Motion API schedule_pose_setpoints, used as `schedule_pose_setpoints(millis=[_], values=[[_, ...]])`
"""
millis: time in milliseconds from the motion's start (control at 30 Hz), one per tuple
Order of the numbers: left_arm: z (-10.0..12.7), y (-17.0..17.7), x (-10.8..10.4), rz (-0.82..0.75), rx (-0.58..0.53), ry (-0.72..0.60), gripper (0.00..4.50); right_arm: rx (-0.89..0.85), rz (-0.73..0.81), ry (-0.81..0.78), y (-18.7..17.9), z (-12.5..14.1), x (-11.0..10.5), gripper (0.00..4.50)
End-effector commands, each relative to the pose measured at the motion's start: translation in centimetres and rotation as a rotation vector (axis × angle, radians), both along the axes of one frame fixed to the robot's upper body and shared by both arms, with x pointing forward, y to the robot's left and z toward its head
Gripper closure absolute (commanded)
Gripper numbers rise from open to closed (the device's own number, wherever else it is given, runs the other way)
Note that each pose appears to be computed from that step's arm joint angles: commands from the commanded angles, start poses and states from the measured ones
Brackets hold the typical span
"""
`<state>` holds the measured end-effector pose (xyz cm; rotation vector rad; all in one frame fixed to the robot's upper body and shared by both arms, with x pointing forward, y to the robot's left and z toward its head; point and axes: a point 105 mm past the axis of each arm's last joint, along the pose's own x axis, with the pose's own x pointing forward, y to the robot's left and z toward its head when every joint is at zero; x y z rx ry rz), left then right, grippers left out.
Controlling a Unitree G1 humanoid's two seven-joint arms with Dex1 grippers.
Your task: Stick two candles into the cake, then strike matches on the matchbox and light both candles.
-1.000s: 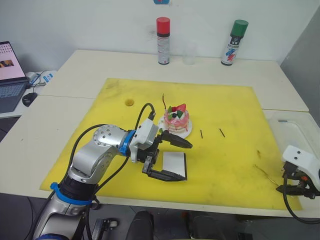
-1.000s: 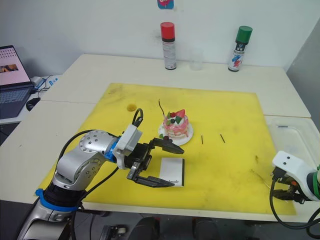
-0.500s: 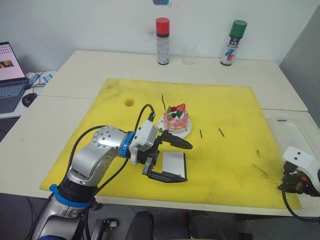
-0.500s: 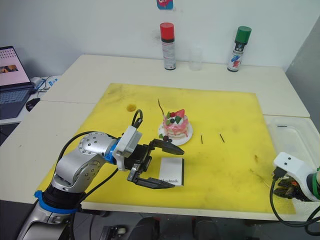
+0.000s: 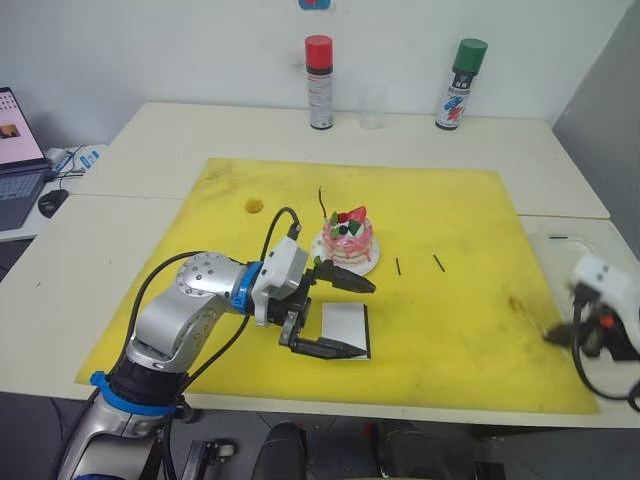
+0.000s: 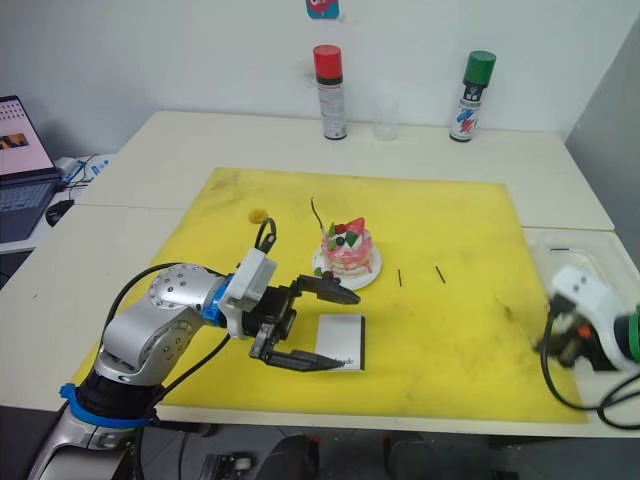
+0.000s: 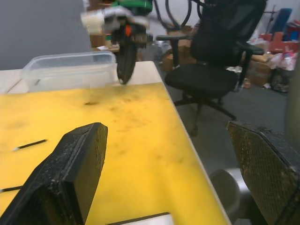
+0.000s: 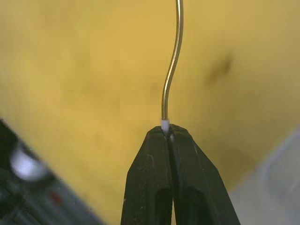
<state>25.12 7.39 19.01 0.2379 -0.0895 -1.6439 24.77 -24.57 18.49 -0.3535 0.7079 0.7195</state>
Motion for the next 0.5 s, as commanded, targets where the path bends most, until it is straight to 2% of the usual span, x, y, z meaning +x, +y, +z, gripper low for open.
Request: schedule_pose_setpoints(millis=[33, 167, 267, 400, 500], values=[[1.9, 1.6, 1.4, 0.139, -0.011, -0.021, 0.00, 0.178, 0.106, -0.245, 5.6, 2.4, 1.8, 4.49], [2.4, 3.1, 1.8, 0.218, 0.002, -0.001, 0.00, 0.374, 0.185, -0.458, 10.9, 3.5, 2.6, 4.49], [3.1, 4.8, 2.0, 0.310, 0.002, -0.056, 0.00, 0.488, 0.218, -0.730, 15.0, 3.8, 3.2, 4.49], [3.3, 6.5, 2.6, 0.399, -0.017, -0.063, 0.00, 0.603, 0.167, -0.764, 17.3, 1.7, 4.9, 4.49], [3.5, 6.8, 2.9, 0.418, -0.038, -0.040, 0.00, 0.609, 0.151, -0.807, 18.3, 0.5, 6.1, 4.49]])
